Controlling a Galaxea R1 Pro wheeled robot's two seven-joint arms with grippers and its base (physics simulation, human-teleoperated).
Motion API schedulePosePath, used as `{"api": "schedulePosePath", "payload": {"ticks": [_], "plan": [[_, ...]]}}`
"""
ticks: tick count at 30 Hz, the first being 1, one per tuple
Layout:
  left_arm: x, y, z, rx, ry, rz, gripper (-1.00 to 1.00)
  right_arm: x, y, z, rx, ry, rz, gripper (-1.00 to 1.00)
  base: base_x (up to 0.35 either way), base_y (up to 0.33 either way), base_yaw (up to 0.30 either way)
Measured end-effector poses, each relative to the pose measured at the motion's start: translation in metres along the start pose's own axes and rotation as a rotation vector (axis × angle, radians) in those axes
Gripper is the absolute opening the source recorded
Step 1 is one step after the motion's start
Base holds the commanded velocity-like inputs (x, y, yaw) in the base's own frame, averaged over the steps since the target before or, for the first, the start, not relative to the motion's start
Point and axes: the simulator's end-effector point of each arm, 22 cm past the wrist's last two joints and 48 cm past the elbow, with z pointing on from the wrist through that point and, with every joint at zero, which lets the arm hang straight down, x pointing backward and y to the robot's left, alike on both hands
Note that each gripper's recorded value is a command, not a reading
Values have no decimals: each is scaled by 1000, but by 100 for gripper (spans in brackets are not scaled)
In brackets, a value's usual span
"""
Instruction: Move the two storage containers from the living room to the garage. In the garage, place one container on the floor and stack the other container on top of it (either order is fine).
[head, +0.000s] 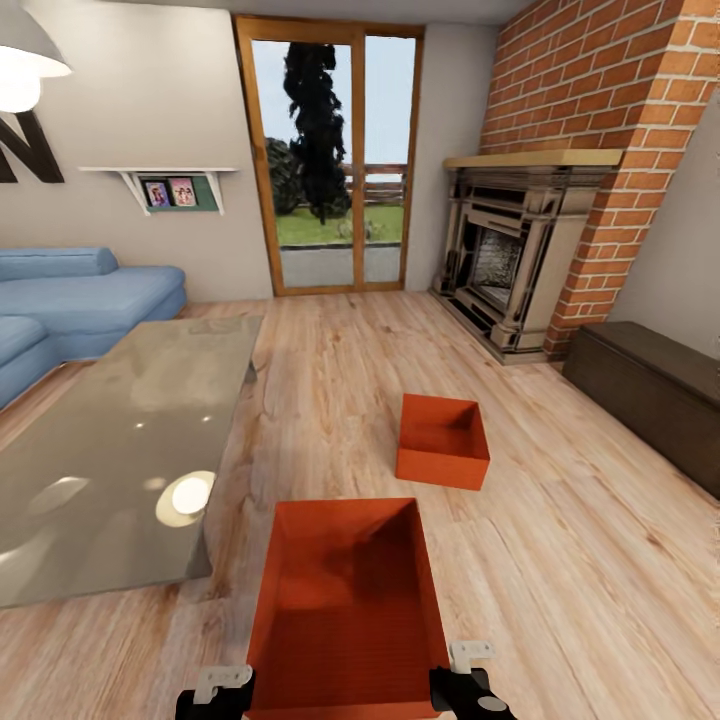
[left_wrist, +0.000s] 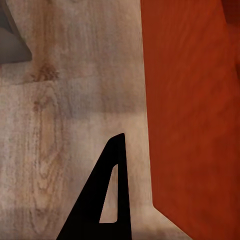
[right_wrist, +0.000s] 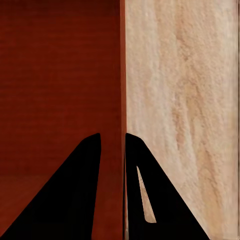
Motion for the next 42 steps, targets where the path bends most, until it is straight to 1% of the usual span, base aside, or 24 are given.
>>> {"api": "schedulePosePath", "payload": {"ticks": [7,18,21,36,42], "plan": [[0,0,0,0,0,0,-100,0,0,0,0,0,0,-100,0,-199,129],[0,0,0,0,0,-1,-100,0,0,0,-1,0,-1,-100,0,-25,272],[0,-1,0,1,-1,-1,-100,0,0,0,0,0,0,-100,0,-1,146],[0,0,0,0,0,1,-100,0,0,0,0,0,0,-100,0,0,14],[0,0,0,0,0,1,-100,0,0,0,0,0,0,-100,-72,0,0]]}}
